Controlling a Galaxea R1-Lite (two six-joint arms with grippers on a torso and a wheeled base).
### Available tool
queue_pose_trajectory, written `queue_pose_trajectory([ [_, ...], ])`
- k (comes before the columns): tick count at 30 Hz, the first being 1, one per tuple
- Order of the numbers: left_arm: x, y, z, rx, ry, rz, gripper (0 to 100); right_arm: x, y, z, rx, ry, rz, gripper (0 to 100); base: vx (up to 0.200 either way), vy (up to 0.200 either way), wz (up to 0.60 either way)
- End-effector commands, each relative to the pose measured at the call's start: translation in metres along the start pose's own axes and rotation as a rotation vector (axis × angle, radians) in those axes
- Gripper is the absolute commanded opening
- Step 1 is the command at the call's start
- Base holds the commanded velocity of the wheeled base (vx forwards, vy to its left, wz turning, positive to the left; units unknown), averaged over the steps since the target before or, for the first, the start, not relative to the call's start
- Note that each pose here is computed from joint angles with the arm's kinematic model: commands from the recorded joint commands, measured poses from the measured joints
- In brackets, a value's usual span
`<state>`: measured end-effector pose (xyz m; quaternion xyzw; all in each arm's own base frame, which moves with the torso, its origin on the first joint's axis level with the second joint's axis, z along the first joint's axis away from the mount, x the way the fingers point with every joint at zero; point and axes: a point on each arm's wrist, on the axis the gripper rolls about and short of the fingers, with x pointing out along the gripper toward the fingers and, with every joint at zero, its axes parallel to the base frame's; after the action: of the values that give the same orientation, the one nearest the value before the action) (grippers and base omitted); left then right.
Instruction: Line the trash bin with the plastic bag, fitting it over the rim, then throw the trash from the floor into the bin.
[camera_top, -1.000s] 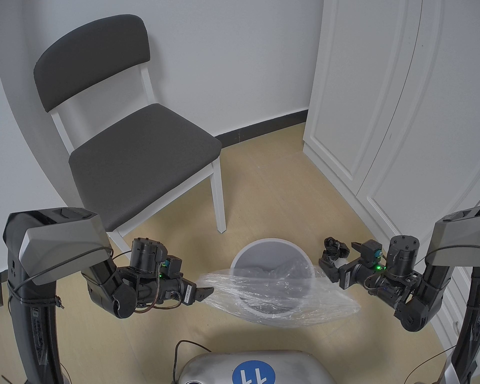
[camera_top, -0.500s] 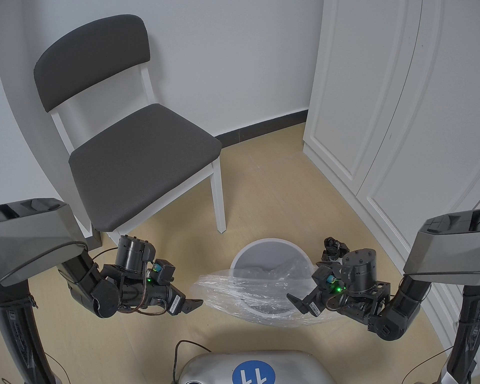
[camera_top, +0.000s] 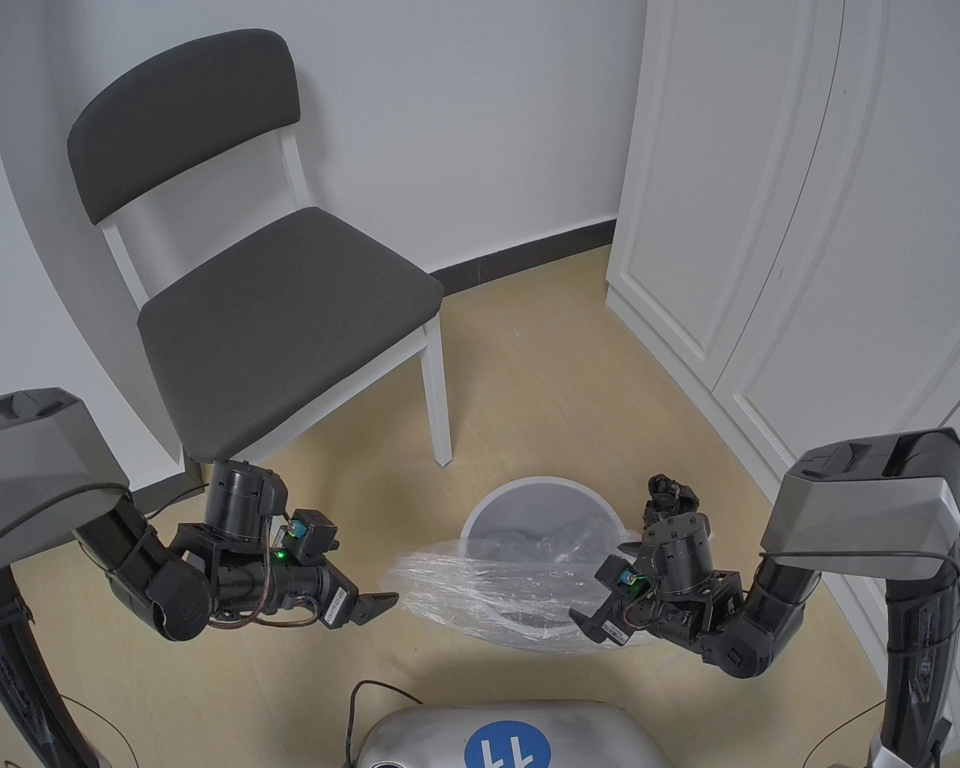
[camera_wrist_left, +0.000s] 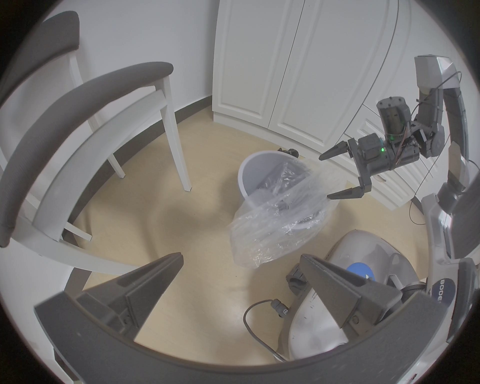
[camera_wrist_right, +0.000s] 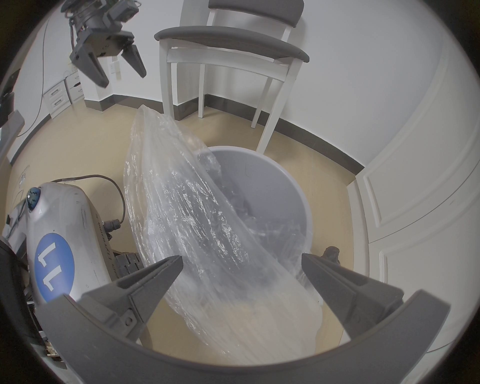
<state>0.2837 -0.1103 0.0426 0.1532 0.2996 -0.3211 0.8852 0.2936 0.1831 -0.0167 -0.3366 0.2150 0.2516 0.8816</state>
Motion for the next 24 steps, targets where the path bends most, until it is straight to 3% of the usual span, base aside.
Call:
queue_pose_trajectory([
  [1, -0.008, 0.002, 0.006, 0.003, -0.032, 0.015, 100, 0.002, 0.005, -0.001, -0.009, 0.009, 0.002, 100, 0.000, 0.000, 0.00],
  [7, -0.013, 0.002, 0.010, 0.004, -0.050, 0.021, 100, -0.026, 0.018, 0.025, -0.048, -0.058, 0.018, 100, 0.000, 0.000, 0.00],
  [15, -0.013, 0.002, 0.010, 0.004, -0.050, 0.023, 100, -0.026, 0.033, 0.019, -0.074, -0.031, 0.054, 100, 0.000, 0.000, 0.00],
  [24, -0.011, 0.003, 0.010, 0.005, -0.048, 0.022, 100, 0.009, 0.026, 0.005, -0.045, 0.022, 0.007, 100, 0.000, 0.000, 0.00],
])
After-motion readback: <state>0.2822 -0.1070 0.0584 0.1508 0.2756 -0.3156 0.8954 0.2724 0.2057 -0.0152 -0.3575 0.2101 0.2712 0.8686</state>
